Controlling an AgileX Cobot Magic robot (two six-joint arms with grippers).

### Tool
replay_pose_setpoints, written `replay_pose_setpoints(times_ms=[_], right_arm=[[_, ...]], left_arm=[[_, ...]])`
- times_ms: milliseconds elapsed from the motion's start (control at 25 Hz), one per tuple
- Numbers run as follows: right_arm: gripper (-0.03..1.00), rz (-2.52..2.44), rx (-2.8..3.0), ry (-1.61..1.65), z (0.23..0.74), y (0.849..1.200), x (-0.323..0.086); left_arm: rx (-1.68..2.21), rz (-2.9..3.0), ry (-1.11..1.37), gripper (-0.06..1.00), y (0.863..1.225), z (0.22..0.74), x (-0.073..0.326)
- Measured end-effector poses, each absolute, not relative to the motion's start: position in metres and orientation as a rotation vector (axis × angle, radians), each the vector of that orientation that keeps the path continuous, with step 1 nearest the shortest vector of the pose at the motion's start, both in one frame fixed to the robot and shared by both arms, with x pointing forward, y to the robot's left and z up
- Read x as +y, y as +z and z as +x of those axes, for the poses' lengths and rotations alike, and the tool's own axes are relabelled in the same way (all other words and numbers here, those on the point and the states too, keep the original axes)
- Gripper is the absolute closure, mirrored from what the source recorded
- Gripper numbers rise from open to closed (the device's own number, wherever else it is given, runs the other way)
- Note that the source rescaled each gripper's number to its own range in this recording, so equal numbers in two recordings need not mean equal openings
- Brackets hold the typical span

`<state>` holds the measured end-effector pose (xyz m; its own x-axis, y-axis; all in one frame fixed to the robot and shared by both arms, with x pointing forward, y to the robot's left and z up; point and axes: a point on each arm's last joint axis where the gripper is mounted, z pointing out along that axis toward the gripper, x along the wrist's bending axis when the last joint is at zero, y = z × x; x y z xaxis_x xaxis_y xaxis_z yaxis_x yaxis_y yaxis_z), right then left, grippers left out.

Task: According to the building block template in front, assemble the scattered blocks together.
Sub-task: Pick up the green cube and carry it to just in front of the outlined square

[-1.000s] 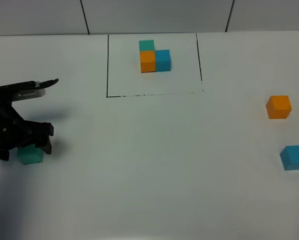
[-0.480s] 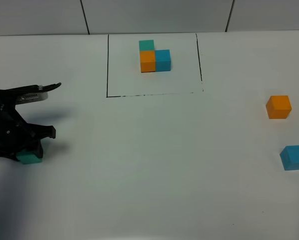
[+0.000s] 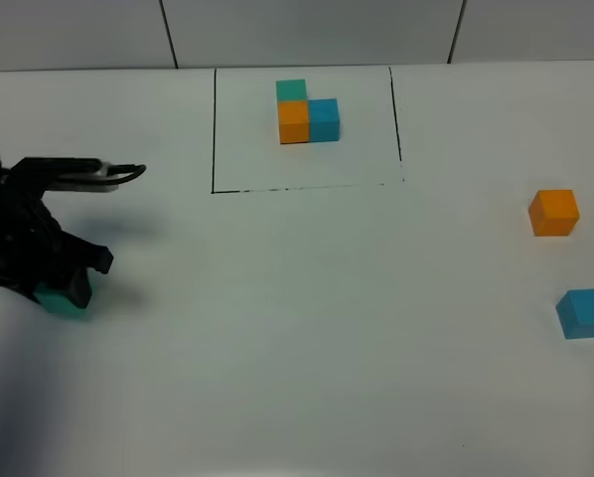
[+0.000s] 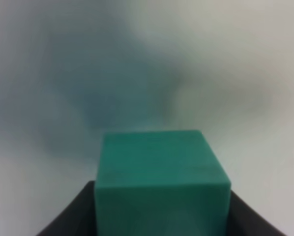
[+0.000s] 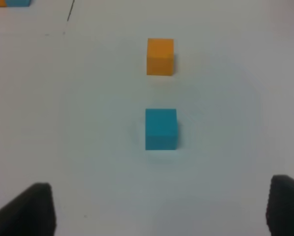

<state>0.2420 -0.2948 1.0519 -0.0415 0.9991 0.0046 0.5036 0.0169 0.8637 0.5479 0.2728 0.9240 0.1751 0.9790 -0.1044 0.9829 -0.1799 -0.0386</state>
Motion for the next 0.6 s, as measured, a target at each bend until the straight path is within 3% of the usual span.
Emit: replay_pose_setpoints(times_ms=[360,600], right_arm=[[0.3,1.562,1.624,0.938,0.242,1.052,-0.295],[0.3,1.562,1.624,0.938,0.242,1.052,-0.295]], left_arm=[[1.328,2.828,0.142,0.94,0.97,0.583,0.187],[0.903,3.01,0.175,0.94,0.968,0.609,0.117]])
